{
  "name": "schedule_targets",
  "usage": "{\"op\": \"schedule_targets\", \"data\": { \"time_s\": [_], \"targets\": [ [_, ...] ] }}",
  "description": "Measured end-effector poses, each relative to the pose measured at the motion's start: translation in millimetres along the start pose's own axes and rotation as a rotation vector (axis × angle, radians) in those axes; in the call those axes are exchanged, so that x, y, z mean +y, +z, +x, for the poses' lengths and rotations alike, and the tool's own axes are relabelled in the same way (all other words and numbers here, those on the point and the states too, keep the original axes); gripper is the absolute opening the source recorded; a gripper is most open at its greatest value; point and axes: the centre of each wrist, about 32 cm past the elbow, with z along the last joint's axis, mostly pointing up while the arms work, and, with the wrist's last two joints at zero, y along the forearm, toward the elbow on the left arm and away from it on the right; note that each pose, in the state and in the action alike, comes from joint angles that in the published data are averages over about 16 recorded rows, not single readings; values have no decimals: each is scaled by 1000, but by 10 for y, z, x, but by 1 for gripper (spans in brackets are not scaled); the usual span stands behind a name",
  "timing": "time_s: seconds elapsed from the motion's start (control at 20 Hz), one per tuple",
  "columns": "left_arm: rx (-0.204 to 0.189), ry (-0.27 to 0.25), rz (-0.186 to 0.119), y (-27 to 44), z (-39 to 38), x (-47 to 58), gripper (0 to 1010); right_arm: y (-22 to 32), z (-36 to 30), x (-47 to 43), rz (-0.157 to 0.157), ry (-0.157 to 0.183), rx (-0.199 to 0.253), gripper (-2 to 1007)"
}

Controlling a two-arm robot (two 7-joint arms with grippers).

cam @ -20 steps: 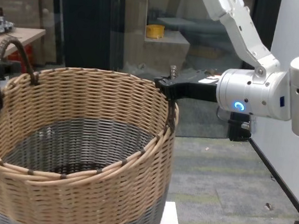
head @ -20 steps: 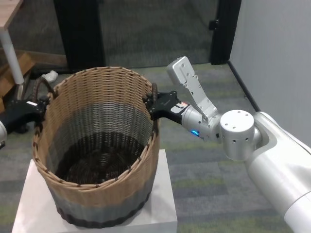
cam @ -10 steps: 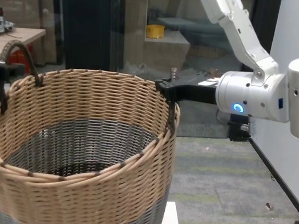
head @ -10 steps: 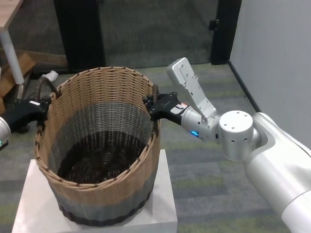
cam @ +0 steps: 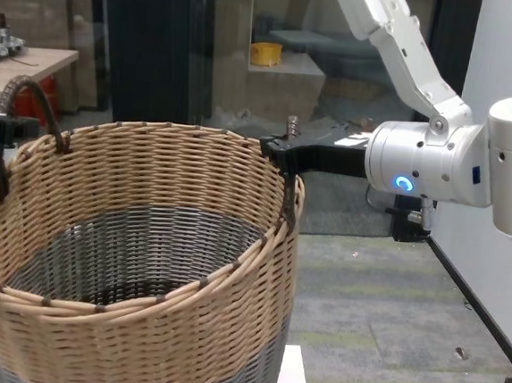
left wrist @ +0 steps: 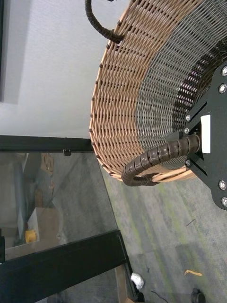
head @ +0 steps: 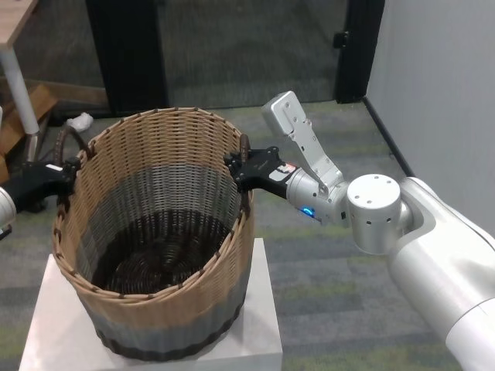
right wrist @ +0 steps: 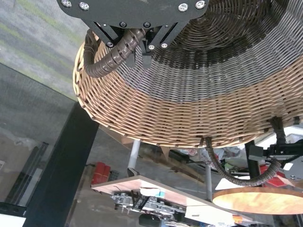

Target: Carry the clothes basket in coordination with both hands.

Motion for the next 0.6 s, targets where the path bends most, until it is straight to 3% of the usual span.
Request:
{"op": "schedule_targets", "data": {
  "time_s": [0.25, 0.6],
  "targets": [
    [0, 0, 0, 1, -1, 2, 161, 1, -2, -2, 1, -3, 0, 180],
    [-2, 1, -3, 0, -6, 6, 403, 2, -5, -6, 3, -5, 0, 375]
  ]
}}
